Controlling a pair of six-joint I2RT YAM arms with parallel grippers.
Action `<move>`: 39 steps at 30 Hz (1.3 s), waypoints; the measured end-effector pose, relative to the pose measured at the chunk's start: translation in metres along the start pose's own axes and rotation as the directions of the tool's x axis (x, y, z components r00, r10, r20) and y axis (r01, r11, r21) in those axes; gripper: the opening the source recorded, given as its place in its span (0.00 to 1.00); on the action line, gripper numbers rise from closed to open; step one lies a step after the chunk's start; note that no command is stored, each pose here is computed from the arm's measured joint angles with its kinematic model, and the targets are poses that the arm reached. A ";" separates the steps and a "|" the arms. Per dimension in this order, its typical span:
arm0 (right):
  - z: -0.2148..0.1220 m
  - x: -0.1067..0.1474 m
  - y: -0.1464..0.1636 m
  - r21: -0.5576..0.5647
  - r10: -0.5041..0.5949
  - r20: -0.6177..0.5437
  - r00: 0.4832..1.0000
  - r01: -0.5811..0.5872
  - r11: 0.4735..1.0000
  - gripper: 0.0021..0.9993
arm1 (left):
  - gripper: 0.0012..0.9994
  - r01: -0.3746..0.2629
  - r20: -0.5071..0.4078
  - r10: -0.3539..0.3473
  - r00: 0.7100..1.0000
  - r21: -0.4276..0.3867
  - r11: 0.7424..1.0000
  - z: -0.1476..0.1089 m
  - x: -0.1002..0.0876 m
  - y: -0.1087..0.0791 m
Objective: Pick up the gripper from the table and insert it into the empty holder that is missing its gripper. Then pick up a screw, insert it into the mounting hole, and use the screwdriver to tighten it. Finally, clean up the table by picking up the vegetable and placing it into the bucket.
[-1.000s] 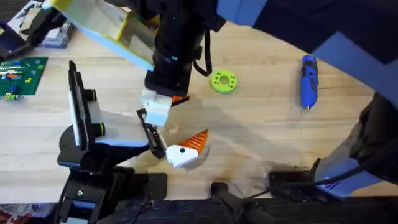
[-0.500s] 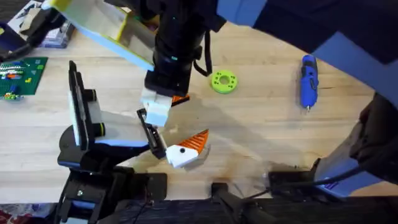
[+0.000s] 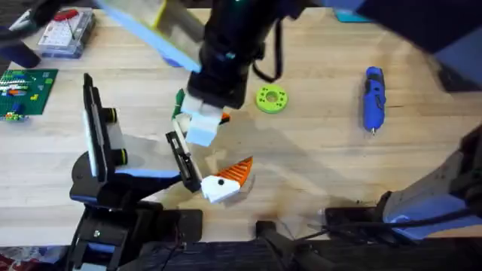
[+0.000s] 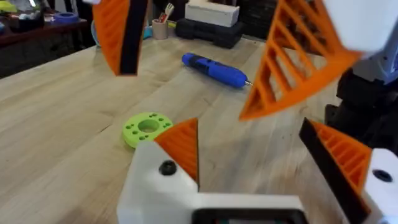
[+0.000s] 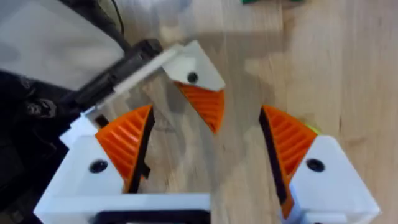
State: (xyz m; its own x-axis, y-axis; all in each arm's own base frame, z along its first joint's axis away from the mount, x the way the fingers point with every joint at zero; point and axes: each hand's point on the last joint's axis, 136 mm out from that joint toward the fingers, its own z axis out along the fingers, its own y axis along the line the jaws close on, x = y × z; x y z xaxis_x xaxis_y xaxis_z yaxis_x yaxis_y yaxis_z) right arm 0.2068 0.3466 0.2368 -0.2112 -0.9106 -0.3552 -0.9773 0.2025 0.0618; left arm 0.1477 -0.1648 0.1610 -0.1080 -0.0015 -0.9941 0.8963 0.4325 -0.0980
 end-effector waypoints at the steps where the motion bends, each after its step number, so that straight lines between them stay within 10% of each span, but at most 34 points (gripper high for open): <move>1: -0.006 0.003 -0.002 0.006 0.010 0.005 1.000 -0.010 1.000 1.00 | 0.99 0.000 0.000 0.000 1.000 0.000 1.000 0.000 0.000 0.000; 22: -0.079 0.045 -0.010 0.058 0.100 0.064 0.993 -0.104 0.993 1.00 | 0.99 0.000 0.000 0.000 1.000 0.000 1.000 0.000 0.000 0.000; 39: -0.043 0.050 0.017 -0.146 0.126 0.037 0.991 -0.120 0.982 1.00 | 0.99 0.000 0.000 0.000 1.000 0.000 1.000 0.000 0.000 0.000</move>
State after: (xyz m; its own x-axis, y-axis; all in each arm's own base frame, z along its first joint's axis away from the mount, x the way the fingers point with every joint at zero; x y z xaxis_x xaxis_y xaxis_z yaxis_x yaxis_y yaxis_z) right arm 0.1784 0.2888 0.2605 -0.3322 -0.8640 -0.3784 -0.9367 0.2551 0.2398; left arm 0.1477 -0.1648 0.1610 -0.1077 -0.0014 -0.9942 0.8963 0.4325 -0.0977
